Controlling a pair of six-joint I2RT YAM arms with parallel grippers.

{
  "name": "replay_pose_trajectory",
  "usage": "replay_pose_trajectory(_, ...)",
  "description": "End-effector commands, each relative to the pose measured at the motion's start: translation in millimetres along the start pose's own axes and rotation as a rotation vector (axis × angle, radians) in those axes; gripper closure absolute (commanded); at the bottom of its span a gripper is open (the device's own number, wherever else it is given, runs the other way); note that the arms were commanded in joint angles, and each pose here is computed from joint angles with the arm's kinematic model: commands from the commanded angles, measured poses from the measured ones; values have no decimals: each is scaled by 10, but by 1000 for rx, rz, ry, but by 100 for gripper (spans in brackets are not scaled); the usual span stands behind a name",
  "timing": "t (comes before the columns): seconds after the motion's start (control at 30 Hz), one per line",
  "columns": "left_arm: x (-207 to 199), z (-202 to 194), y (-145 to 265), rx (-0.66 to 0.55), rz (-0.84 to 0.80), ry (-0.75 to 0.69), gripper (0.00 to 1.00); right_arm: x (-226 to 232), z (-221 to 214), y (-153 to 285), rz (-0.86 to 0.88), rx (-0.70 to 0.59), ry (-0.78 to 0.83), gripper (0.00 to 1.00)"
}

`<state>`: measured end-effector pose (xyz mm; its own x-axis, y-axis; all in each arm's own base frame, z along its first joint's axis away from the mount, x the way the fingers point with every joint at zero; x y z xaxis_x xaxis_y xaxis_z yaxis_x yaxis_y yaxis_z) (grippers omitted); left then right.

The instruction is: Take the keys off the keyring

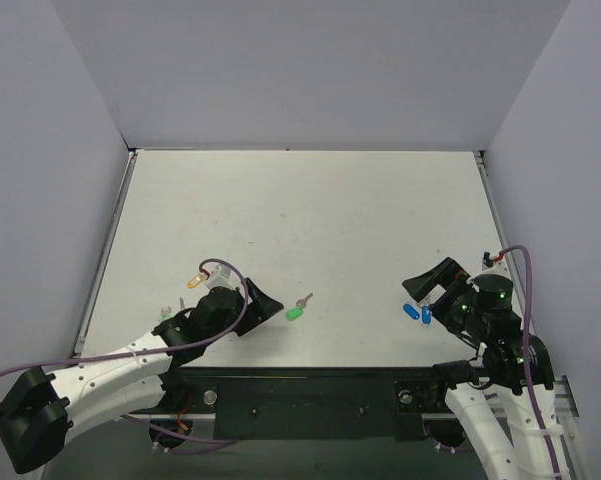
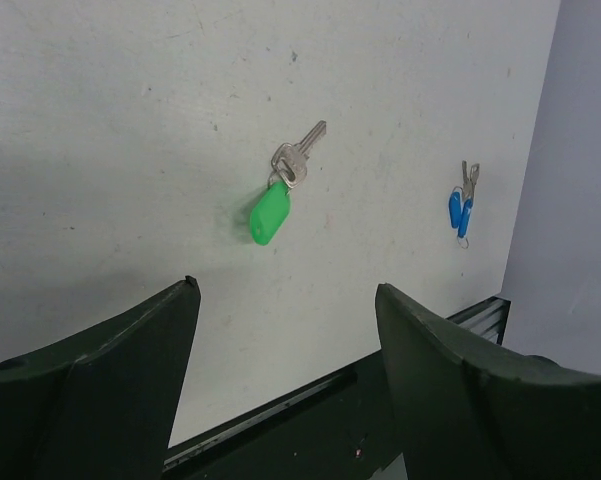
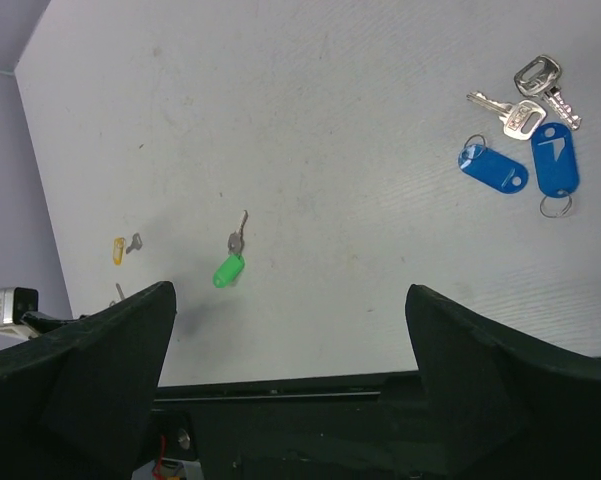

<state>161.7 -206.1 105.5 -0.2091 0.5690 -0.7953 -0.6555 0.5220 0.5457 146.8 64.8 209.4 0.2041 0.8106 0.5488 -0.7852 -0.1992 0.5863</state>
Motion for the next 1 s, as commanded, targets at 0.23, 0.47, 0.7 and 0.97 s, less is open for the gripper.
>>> replay_pose_trajectory(0.23, -89, -75, -322, -69, -76, 101, 22, 78, -27, -28, 58, 1, -34, 7)
replay_pose_trajectory(0.47, -10, -184, -465, -36, -74, 126, 27, 80, -27, -33, 62, 0, -34, 7)
replay_pose_trajectory(0.7, 55, -249, -559, -18, -66, 143, 36, 56, -49, -62, 54, 7, -35, 7)
replay_pose_trajectory(0.97, 114, -355, -665, 16, -43, 154, 41, 53, -60, -73, 52, 15, -31, 7)
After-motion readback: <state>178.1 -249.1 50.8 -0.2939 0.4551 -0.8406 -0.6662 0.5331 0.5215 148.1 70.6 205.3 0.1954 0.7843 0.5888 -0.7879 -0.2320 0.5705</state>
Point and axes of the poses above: each gripper's point midway between its finger pads, its own y axis back along the fingers, its own x axis along the line the jaws close on, z = x × y, the point moved 3 cm from there along y, back along the fingers, and after that the axes turned 7 degrees about y, right-handed, at the moved point
